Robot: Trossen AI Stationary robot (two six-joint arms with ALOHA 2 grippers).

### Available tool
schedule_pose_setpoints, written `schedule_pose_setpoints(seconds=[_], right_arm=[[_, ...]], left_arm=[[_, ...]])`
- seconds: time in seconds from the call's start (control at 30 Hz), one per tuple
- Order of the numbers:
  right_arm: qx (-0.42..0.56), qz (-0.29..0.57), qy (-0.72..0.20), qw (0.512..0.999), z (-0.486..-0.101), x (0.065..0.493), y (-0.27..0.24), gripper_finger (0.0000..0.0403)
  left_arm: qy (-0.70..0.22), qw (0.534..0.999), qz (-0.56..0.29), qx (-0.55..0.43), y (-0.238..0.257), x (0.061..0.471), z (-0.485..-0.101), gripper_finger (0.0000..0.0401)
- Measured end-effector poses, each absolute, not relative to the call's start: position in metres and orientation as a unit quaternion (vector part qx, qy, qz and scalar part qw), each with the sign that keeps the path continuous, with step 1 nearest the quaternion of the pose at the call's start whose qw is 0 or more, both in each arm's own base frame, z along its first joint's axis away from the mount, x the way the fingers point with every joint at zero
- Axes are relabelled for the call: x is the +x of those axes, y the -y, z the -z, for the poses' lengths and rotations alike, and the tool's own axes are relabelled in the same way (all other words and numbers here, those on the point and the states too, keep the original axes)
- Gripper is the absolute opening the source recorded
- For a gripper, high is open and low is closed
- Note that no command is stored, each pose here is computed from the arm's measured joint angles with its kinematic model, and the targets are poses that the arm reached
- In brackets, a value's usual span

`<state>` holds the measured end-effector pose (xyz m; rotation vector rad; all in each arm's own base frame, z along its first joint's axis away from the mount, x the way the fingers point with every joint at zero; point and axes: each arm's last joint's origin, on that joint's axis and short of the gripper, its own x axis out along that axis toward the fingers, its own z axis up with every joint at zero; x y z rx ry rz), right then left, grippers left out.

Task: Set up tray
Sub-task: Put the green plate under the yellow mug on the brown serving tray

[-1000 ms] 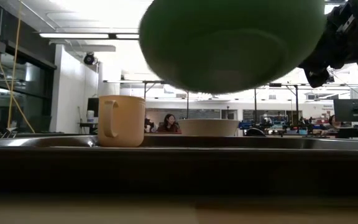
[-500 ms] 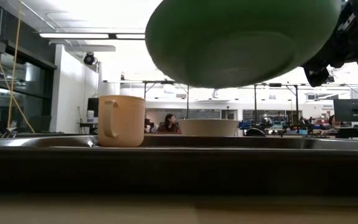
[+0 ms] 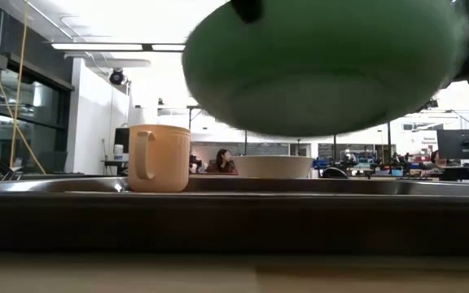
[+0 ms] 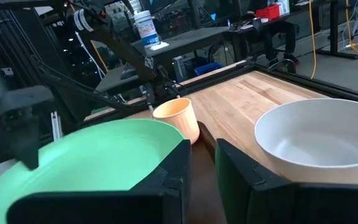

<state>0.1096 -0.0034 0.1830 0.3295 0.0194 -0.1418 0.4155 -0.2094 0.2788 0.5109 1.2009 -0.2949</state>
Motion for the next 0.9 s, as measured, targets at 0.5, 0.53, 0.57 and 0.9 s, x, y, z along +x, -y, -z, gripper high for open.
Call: schedule_pose_setpoints(seconds=[0.5,0.53,0.57,0.9], right_arm=[[0.167,0.062,-0.01,0.984,-0.183,0.11,0.003,0.0052],[0.167,0.062,-0.01,0.984,-0.183,0.11,0.003,0.0051],[0.167,0.061,-0.01,0.984,-0.183,0.11,0.003,0.0051],[0.177,0.056,-0.011,0.983,-0.183,0.11,0.003,0.005]], left_arm=[[-0.57,0.77,0.139,0.251,0.22,0.422,-0.254,0.0012],[-0.572,0.768,0.139,0.254,0.222,0.421,-0.252,0.0012],[-0.576,0.765,0.137,0.253,0.222,0.42,-0.252,0.0012],[-0.584,0.757,0.123,0.267,0.225,0.417,-0.24,0.0012]])
